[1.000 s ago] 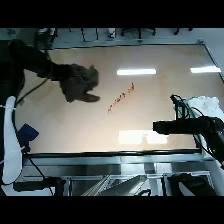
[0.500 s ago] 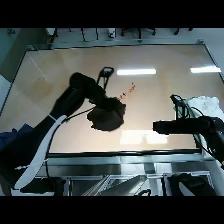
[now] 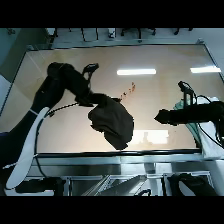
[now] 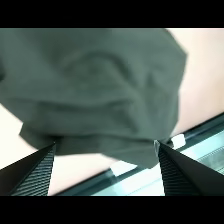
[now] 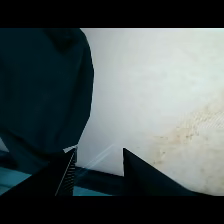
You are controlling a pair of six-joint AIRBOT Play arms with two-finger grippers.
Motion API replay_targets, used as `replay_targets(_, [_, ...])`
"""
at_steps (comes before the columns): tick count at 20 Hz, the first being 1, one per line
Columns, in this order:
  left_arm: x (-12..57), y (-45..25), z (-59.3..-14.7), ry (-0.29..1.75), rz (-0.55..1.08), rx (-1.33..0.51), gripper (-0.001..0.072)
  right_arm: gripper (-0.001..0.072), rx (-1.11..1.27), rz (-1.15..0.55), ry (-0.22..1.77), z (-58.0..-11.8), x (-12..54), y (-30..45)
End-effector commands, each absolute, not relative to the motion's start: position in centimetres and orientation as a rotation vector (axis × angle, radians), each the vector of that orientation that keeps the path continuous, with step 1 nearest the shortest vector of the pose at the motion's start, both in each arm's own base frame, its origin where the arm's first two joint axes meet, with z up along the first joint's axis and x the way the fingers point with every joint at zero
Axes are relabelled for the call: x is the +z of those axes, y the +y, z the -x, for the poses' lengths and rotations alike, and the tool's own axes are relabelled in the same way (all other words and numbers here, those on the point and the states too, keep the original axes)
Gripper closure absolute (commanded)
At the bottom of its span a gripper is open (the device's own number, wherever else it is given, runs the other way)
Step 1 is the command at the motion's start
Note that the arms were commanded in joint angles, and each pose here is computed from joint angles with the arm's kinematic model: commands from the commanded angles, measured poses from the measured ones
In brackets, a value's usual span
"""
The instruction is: Fold the shirts.
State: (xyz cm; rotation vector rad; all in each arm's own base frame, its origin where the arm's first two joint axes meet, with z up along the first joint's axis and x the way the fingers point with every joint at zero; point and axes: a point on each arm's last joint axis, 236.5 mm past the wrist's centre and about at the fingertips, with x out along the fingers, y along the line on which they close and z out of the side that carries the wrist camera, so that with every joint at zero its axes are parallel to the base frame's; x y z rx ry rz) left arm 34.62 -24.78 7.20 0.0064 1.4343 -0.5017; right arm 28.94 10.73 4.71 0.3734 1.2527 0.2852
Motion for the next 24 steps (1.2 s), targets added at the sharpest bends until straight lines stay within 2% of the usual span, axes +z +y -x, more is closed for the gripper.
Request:
replay_targets(1, [3.1,-20.1,-31.7,1.512,0.095,-0.431,0.0,0.0369,0.329,-0.401,1.357,-29.6,2.2,11.4])
replay_targets(4, [-2.9,-21.4,-29.9,1.492,0.352,-0.462,-0.0001,0.0361,0.462,-0.521,1.412,-30.9,-0.1,14.8])
replay_targets(5, [-4.4,-21.7,-30.1,1.475,0.437,-0.466,0.0,0.026,0.489,-0.559,1.423,-31.4,-0.9,15.6])
replay_targets(6, [-5.5,-21.9,-30.4,1.467,0.506,-0.462,0.0,0.0204,0.513,-0.587,1.434,-31.8,-1.8,16.2])
replay_targets(8, [-7.3,-22.2,-30.4,1.495,0.584,-0.475,0.0,0.0209,0.531,-0.611,1.441,-32.7,-3.7,16.7])
replay_targets(10, [-8.8,-22.5,-30.1,1.545,0.583,-0.492,0.0,0.0209,0.533,-0.612,1.444,-33.4,-5.6,17.2])
replay_targets(11, [-9.3,-22.7,-30.4,1.561,0.578,-0.498,0.0045,0.0209,0.543,-0.61,1.459,-33.5,-6.4,17.7])
replay_targets(13, [-9.7,-23.0,-31.2,1.569,0.577,-0.501,0.0405,0.0211,0.569,-0.597,1.492,-33.5,-7.7,18.8])
replay_targets(14, [-9.8,-23.3,-31.6,1.566,0.571,-0.507,0.0485,0.0212,0.574,-0.589,1.501,-33.6,-8.3,19.4])
replay_targets(15, [-9.6,-23.4,-32.1,1.558,0.569,-0.51,0.0485,0.0212,0.582,-0.584,1.502,-34.0,-8.7,20.1])
replay_targets(16, [-9.5,-23.5,-32.5,1.55,0.567,-0.513,0.0515,0.0212,0.589,-0.578,1.496,-34.5,-8.9,20.8])
replay_targets(17, [-9.3,-23.5,-32.8,1.541,0.565,-0.515,0.0655,0.0212,0.596,-0.57,1.485,-35.2,-9.0,21.5])
replay_targets(19, [-9.2,-23.4,-32.8,1.543,0.568,-0.516,0.0656,0.0219,0.62,-0.561,1.462,-36.5,-8.7,22.9])
replay_targets(20, [-9.4,-23.2,-32.6,1.55,0.553,-0.517,0.0658,0.0357,0.634,-0.551,1.455,-37.0,-8.6,23.4])
replay_targets(21, [-9.5,-23.1,-32.4,1.56,0.539,-0.519,0.0692,0.0642,0.66,-0.529,1.438,-37.4,-8.3,24.0])
replay_targets(22, [-9.4,-23.1,-32.2,1.566,0.54,-0.523,0.0692,0.0696,0.678,-0.515,1.42,-37.8,-7.9,24.3])
replay_targets(24, [-8.5,-23.1,-32.6,1.536,0.533,-0.533,0.0693,0.0697,0.719,-0.492,1.386,-38.4,-6.2,24.7])
